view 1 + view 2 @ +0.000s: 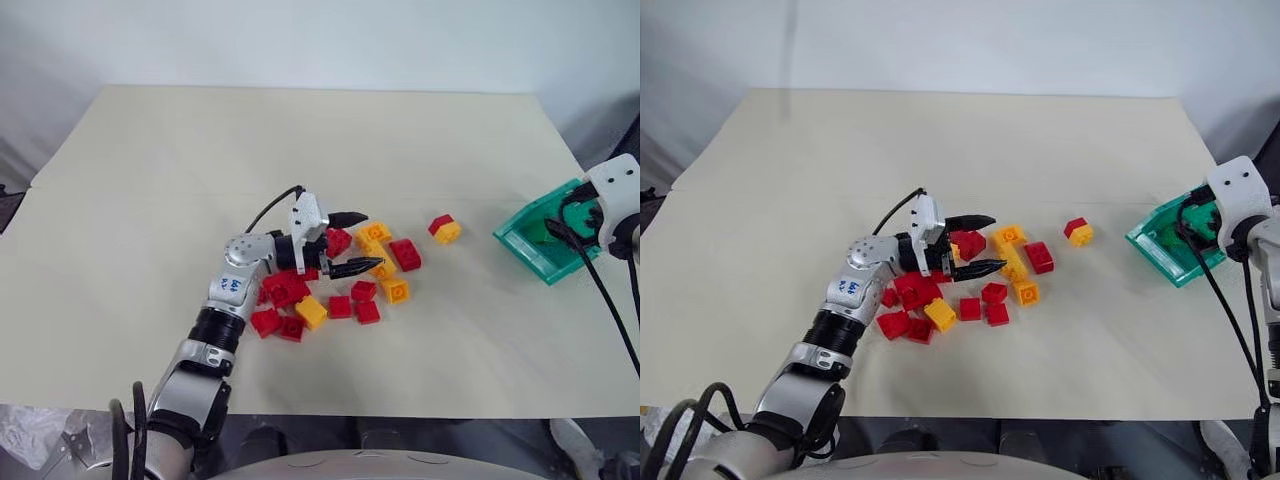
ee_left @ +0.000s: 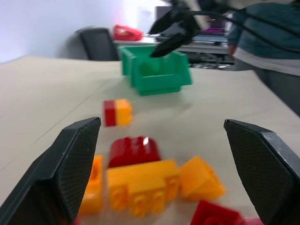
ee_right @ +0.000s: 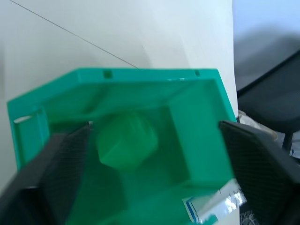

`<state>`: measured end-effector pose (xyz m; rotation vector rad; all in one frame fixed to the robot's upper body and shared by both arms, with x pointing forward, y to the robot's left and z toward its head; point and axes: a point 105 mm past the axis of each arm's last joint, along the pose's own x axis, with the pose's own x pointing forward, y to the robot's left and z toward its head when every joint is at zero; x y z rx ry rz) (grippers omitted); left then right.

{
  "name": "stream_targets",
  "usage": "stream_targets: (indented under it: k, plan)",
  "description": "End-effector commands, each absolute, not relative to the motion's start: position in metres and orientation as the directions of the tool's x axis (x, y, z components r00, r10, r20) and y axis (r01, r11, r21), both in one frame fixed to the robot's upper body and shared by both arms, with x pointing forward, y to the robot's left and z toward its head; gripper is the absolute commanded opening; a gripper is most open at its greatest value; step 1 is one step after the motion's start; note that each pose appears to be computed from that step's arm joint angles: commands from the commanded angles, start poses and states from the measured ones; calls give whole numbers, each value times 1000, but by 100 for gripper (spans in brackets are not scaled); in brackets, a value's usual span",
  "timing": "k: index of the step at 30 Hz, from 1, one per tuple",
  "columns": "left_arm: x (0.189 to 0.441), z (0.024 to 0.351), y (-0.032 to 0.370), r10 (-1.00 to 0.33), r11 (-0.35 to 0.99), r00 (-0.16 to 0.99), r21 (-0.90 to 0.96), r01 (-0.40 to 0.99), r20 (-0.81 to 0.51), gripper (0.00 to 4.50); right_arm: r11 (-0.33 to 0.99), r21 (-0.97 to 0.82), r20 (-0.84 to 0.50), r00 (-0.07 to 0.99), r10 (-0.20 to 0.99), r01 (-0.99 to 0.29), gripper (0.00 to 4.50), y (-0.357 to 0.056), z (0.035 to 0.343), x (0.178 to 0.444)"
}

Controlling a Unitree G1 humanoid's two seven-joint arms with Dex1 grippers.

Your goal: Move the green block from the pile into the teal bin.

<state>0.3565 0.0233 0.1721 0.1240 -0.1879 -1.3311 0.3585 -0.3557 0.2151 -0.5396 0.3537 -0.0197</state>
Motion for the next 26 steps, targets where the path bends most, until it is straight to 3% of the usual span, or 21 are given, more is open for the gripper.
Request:
stream_targets:
  k: [1, 4, 7, 10, 13, 15, 21, 26]
  plan:
    - [355, 188, 38, -967, 252, 235, 259, 932, 96, 450, 824, -555, -267, 962, -47, -114, 447, -345, 245, 356]
    - [353, 191, 58, -960, 278, 266, 257, 925, 83, 450, 796, -541, -278, 951, 136, -272, 447, -314, 249, 352]
    - [352, 189, 96, -936, 345, 351, 266, 900, 24, 450, 716, -497, -317, 871, 376, -490, 447, -270, 242, 340]
    - [347, 188, 128, -920, 376, 392, 264, 888, -10, 450, 661, -444, -353, 796, 492, -605, 447, -250, 232, 330]
    - [328, 188, 183, -887, 431, 461, 292, 854, -40, 450, 527, -278, -398, 596, 698, -803, 447, -218, 209, 304]
    - [317, 180, 208, -866, 449, 491, 279, 849, -98, 450, 459, -296, -405, 545, 734, -838, 447, -211, 196, 297]
    - [294, 162, 260, -790, 560, 592, 206, 802, -157, 450, 418, -212, -384, 469, 796, -883, 447, -214, 162, 293]
    - [286, 162, 276, -752, 614, 641, 189, 766, -155, 450, 413, -205, -337, 461, 821, -887, 447, -210, 159, 295]
